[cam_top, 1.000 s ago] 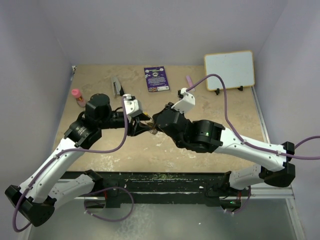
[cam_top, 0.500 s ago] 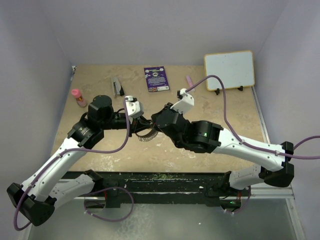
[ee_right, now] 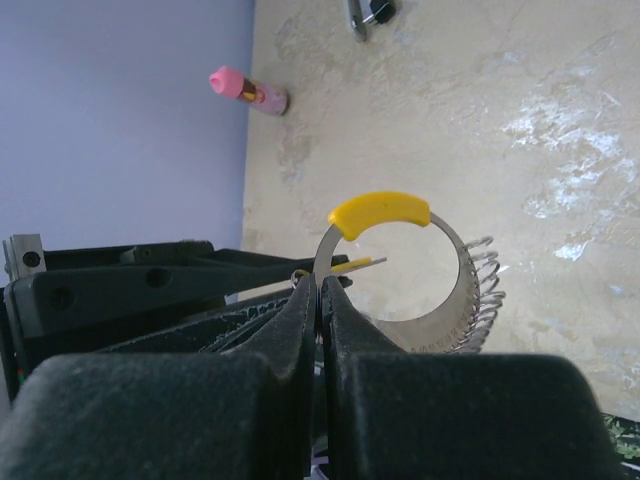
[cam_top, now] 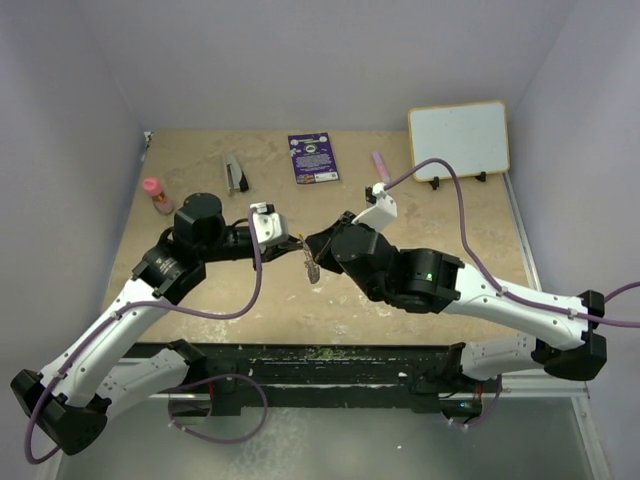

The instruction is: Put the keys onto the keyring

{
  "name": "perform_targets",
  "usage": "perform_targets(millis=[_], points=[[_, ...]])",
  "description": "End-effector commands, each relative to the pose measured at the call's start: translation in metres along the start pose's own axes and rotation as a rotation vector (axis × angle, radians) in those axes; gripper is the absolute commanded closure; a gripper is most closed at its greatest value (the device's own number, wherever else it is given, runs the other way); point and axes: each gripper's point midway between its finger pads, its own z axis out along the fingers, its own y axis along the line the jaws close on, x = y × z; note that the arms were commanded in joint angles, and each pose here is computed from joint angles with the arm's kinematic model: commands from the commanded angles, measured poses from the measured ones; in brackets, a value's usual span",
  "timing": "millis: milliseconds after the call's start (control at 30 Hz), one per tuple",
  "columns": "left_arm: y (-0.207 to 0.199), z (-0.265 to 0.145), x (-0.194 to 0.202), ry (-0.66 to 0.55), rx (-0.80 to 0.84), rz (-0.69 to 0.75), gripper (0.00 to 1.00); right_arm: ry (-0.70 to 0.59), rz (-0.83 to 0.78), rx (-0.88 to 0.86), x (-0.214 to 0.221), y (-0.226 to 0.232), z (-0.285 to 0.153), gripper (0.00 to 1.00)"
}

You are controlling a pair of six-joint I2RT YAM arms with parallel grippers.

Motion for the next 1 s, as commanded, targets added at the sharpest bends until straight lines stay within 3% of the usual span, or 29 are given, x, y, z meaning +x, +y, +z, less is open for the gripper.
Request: perform_targets(millis=[0,367,833,967], points=[[0.014,-0.008,-0.023,-0.033,-0.057,0.127,0.97,0.017,0.06,-0.069,-0.003,0.015,-0.008,1.0],[0.017,-0.012,-0.018,0.009,-0.08,0.142,0.97,0.055,0.068,-0.124,0.001,0.023,-0.014,1.0],[-0.002,-0.025,-0.056,-0.151,-0.038,0.203,0.96,0.097,0.175,-0.209,0.008,0.019,-0.019,1.0],[-0.014,-0.026,-0.056,-0.168,0.014,0.207,0.9,0.111,0.216,-0.266,0.008,0.022,-0.02,1.0]])
